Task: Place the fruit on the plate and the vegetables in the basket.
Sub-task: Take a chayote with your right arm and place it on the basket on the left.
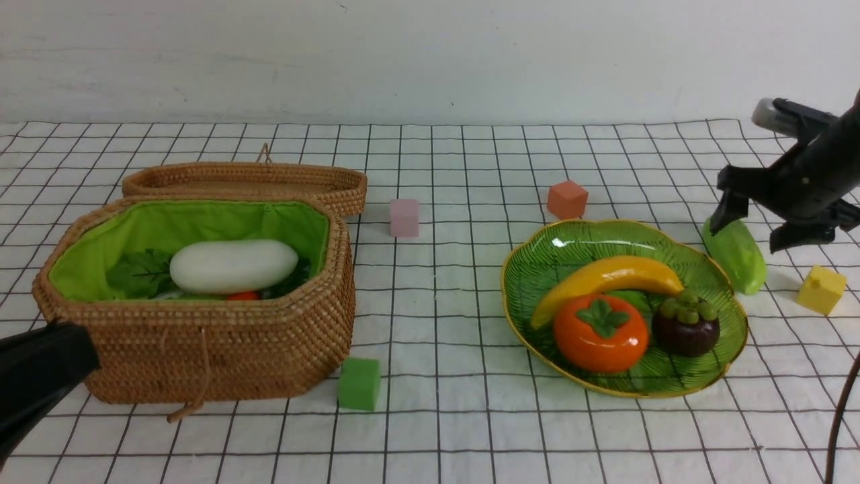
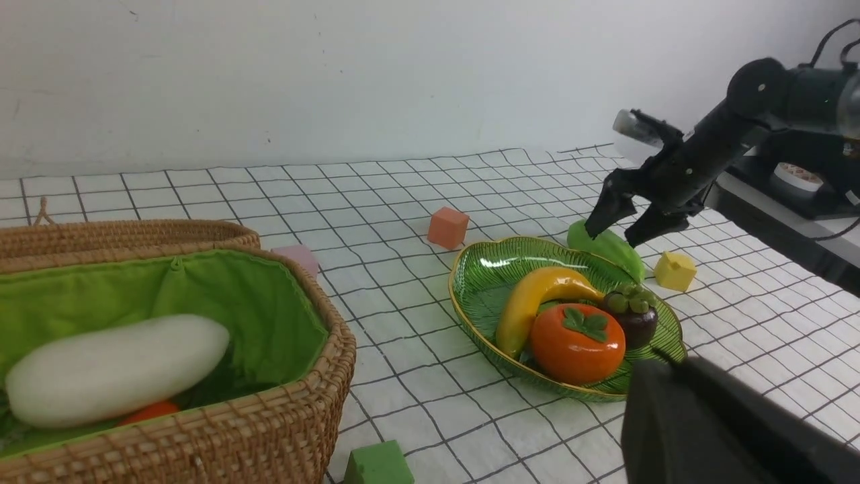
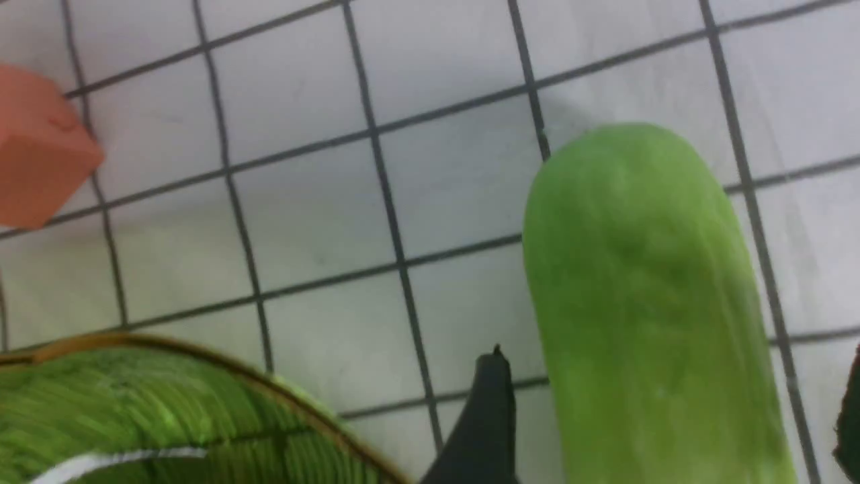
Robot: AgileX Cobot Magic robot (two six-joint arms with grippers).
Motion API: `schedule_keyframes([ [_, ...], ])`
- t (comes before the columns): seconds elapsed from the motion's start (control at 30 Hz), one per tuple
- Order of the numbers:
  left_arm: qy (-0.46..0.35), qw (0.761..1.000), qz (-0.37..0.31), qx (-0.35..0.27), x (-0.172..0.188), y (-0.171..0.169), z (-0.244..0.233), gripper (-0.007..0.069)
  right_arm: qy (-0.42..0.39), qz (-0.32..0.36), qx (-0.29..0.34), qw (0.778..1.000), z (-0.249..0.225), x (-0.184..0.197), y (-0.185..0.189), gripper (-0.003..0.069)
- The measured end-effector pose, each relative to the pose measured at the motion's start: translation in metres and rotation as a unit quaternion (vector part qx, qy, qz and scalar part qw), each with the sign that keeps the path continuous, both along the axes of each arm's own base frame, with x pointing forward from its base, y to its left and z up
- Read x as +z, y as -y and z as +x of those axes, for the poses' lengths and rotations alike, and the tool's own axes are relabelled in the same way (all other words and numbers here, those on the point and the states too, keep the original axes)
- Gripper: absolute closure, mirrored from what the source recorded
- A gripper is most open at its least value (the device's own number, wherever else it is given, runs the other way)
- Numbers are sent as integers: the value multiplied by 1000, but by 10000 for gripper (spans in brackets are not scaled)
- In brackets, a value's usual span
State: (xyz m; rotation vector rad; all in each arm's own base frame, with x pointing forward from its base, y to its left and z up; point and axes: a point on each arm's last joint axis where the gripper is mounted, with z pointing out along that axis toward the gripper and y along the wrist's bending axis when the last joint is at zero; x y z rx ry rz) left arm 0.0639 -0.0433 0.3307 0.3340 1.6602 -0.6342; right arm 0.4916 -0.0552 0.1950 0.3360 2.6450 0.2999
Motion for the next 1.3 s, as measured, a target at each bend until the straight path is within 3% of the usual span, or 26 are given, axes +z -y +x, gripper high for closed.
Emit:
schedule_keyframes([
  [0.17,-2,1000,-1,0,0,0,0,638,-10,-3,-1,1000,10,-25,2,68],
  [0.4,-2,1000,-1,0,0,0,0,638,-13,-24,6,1000,12,-29,6,197],
  [0.73,-3,1000,-1,0,0,0,0,638,-19,-27,10,999,11,-27,6,197],
  [1.07,-29,999,18,12,-6,-2,1,638,6,-33,30,999,-4,33,2,197],
  [1.3,-33,999,21,13,-7,-2,1,638,-5,-30,35,999,-9,38,1,197],
])
